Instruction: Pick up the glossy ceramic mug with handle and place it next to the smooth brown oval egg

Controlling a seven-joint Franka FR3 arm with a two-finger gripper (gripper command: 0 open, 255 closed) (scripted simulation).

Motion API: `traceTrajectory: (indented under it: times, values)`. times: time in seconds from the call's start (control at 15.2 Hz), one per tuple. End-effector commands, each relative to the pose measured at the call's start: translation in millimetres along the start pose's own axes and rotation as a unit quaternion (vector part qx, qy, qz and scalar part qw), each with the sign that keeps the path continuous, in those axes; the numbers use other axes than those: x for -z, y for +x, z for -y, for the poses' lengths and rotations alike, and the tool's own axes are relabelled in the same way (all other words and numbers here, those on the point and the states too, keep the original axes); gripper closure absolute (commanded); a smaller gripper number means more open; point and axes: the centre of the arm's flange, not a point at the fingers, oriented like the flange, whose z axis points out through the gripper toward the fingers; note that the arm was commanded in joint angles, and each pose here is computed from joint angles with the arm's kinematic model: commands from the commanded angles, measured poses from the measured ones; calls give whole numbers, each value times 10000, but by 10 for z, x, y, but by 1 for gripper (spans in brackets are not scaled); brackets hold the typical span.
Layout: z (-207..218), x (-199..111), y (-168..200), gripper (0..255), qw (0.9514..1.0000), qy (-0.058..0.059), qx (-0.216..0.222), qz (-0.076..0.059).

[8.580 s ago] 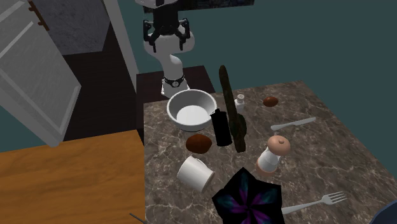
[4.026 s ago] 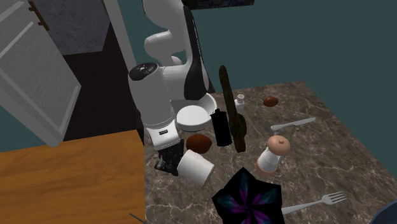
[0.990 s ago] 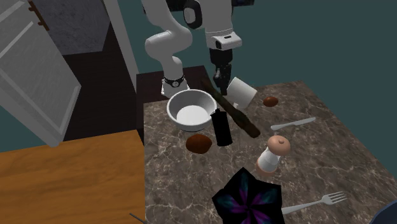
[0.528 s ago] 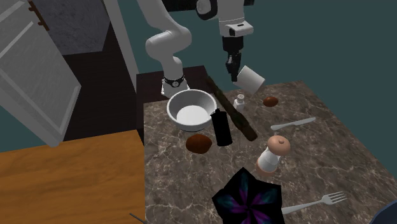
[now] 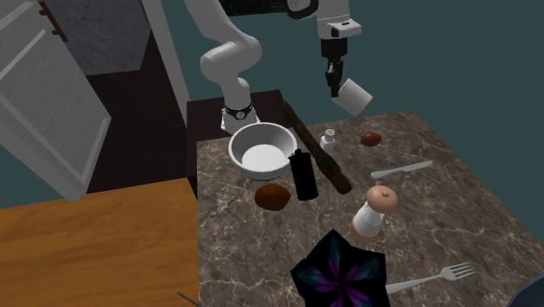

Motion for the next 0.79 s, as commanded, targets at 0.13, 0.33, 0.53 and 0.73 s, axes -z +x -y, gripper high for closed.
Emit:
traceTrajectory:
  times: [0.13, 0.33, 0.53, 0.73]
  values:
    - [76, -178, -41, 255, 10000, 0, -7, -2]
    - [107, -328, -82, 255, 10000, 0, -7, -2]
    - [139, -477, -124, 255, 10000, 0, -7, -2]
    - [170, -627, -165, 255, 10000, 0, -7, -2]
